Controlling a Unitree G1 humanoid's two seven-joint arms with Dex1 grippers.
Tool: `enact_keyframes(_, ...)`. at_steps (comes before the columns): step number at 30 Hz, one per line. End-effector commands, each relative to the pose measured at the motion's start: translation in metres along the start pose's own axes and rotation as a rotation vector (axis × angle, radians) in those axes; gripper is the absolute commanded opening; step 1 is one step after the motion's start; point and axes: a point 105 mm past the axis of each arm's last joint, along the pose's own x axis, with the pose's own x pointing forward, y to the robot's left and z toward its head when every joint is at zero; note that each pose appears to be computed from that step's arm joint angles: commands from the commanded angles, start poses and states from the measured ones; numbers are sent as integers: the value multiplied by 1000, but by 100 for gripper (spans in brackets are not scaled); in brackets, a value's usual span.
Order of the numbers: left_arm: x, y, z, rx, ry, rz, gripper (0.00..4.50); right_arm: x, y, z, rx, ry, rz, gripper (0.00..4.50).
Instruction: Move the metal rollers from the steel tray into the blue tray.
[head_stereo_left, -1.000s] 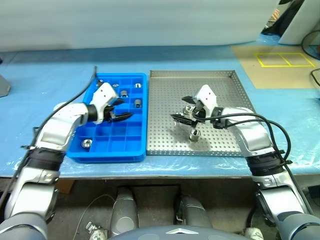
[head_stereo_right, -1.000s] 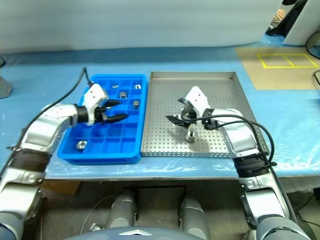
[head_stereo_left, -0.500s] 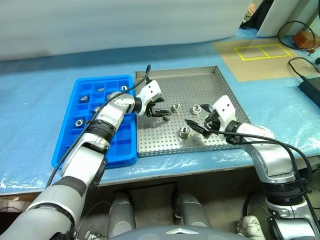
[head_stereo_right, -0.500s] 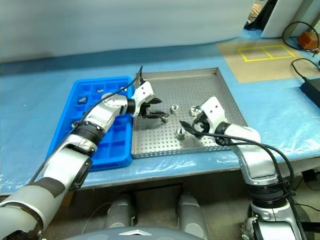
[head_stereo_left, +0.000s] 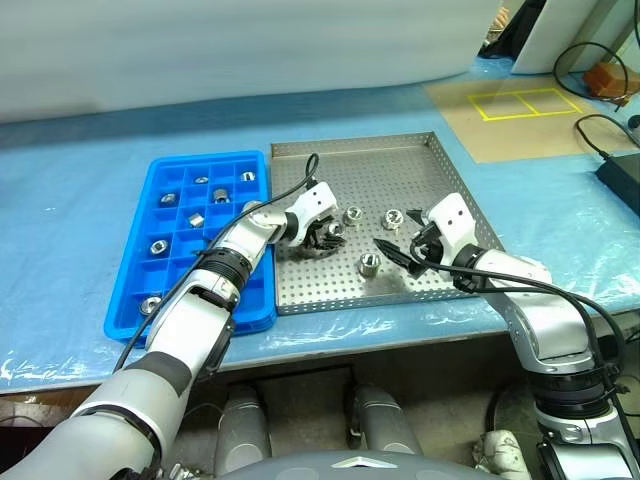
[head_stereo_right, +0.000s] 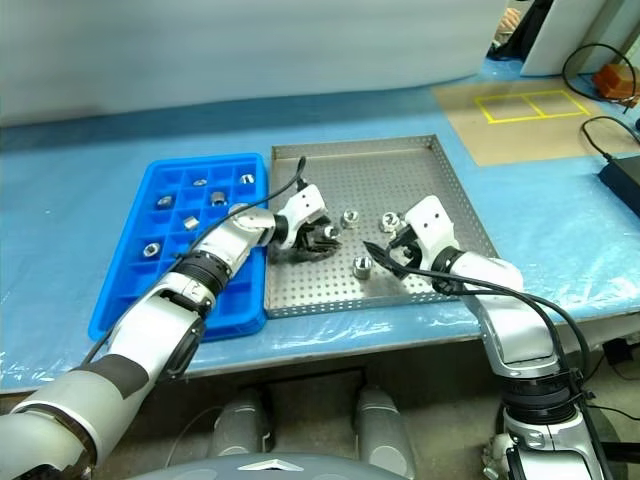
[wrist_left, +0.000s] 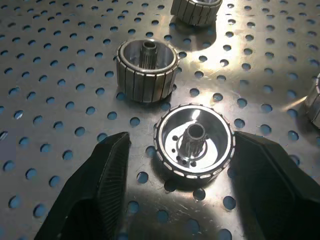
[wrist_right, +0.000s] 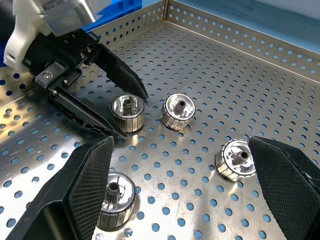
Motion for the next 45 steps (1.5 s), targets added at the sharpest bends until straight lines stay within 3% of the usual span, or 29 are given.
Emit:
enact_keyframes(1, 2, 2, 8, 26, -6, 15, 343, 0, 0, 10, -31, -38, -1, 450)
enact_keyframes(6, 6, -3, 5, 10, -9, 6, 343, 2, 0, 11, -43, -35, -2, 450)
enact_keyframes(9, 5, -6, 6, 25, -31, -18, 289, 3, 1, 11, -46, -36, 0, 450)
enact_keyframes(13, 3, -7, 3, 29, -25, -22, 171, 4, 0, 12, -48, -38, 1, 450)
enact_keyframes(23, -8, -5, 6, 28, -57, -32, 172, 8, 4, 15, -48, -54, 26, 450)
enact_keyframes(28, -42, 14, 17, -93, -168, 40, 172, 13, 10, 24, -33, -90, 75, 450)
enact_keyframes(32, -99, 18, 21, -165, -282, 24, 172, 25, 21, 22, -50, -79, 160, 450)
enact_keyframes(39, -169, 23, 5, -153, -256, 158, 172, 52, 49, 64, -66, -204, 388, 450)
enact_keyframes(45, -206, 20, -11, -181, -221, 303, 172, 69, 83, 93, -106, -272, 606, 450)
